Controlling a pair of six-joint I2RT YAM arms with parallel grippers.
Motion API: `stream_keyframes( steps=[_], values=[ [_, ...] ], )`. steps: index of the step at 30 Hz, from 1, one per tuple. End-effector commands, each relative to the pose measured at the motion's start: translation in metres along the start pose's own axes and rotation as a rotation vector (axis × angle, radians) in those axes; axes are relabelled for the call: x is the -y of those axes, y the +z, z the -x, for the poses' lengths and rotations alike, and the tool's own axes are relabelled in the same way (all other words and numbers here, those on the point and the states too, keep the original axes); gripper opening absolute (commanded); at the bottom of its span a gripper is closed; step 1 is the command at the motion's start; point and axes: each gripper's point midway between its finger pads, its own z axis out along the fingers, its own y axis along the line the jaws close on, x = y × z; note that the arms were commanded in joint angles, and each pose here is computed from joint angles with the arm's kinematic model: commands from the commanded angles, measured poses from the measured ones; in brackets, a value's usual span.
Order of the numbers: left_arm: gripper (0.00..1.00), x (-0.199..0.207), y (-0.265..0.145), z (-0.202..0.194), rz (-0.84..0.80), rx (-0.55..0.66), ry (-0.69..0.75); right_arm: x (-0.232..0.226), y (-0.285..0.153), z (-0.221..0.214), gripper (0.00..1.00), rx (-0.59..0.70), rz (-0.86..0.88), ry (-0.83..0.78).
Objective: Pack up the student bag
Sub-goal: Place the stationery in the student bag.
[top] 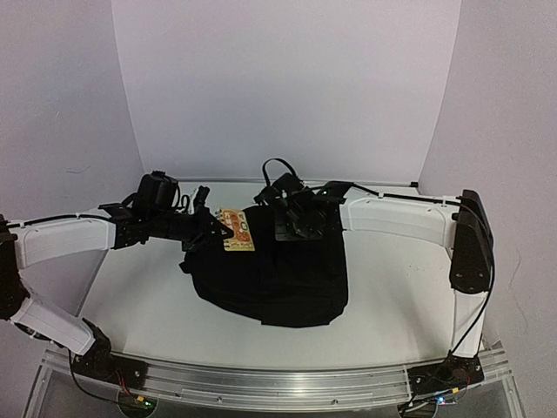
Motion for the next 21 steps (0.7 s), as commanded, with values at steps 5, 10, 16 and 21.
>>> stream_keyframes(
  steps=[5,10,16,21],
  values=[
    [0.0,0.095,0.02,0.01,-0.279,-0.032,0.166,0.011,-0.047,0.036,0.0,0.049,0.085,0.087],
    [0.0,0.098,0.043,0.003,-0.298,-0.077,0.179,0.008,-0.052,0.037,0.0,0.042,0.14,0.107],
    [0.0,0.055,0.067,0.01,-0.086,-0.067,0.189,0.003,-0.058,0.039,0.0,0.036,0.191,0.115],
    [0.0,0.038,0.068,0.014,-0.011,-0.037,0.198,0.002,-0.062,0.04,0.0,0.038,0.215,0.119]
  ],
)
